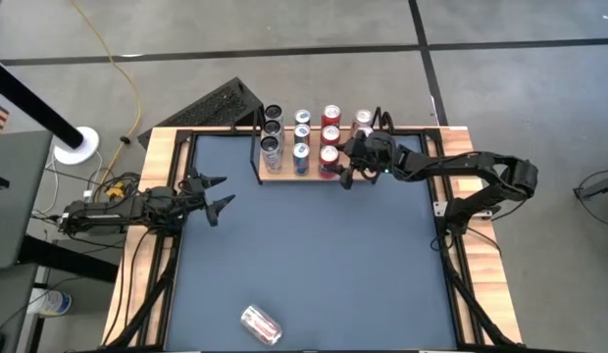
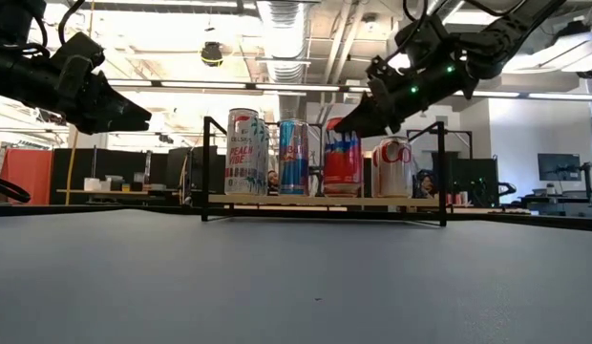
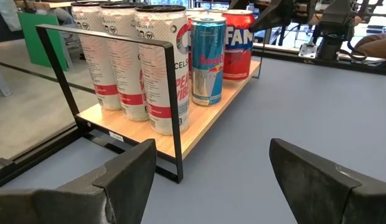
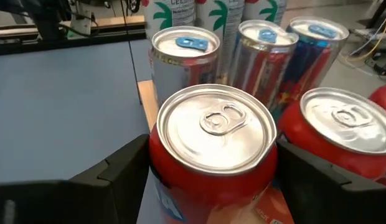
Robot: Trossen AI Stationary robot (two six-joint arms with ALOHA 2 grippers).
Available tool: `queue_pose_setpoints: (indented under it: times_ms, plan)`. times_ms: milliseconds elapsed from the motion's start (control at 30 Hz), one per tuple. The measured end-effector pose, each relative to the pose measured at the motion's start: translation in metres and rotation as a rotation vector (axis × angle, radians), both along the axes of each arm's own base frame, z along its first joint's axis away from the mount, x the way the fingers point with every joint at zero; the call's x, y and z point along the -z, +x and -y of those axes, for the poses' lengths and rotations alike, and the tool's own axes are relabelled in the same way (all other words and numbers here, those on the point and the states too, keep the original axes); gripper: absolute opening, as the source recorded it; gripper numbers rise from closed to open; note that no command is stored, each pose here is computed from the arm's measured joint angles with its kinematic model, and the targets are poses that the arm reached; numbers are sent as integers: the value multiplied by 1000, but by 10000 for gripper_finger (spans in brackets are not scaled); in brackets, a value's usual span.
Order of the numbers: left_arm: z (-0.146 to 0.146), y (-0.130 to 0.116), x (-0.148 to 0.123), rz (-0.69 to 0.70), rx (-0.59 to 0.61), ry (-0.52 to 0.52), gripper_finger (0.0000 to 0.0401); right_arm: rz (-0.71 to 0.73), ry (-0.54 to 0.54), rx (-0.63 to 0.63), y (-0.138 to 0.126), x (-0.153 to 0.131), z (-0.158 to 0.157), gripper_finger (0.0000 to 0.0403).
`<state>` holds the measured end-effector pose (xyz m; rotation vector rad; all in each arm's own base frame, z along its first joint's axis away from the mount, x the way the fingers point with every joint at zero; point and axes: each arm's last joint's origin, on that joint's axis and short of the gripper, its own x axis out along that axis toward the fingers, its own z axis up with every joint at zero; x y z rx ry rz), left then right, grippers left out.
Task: Place canned beverage on shelf
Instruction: Put the red soda can on the shelf aligned with the other red soda cans
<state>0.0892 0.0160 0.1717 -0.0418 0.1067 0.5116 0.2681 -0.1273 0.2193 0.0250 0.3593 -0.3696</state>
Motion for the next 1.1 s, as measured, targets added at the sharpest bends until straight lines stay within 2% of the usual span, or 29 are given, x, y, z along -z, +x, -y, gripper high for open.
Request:
queue_pose_setpoints:
  times_ms: [333, 933, 1100]
  plan:
    - [0, 0, 0, 0, 0, 0, 300, -51, -13, 62, 0, 2, 3, 311]
    - [0, 0, 0, 0, 0, 0, 300, -49, -45, 42, 2, 1, 0, 312]
    - [0, 0, 0, 0, 0, 0, 300, -33, -75, 76, 2, -2, 1, 312]
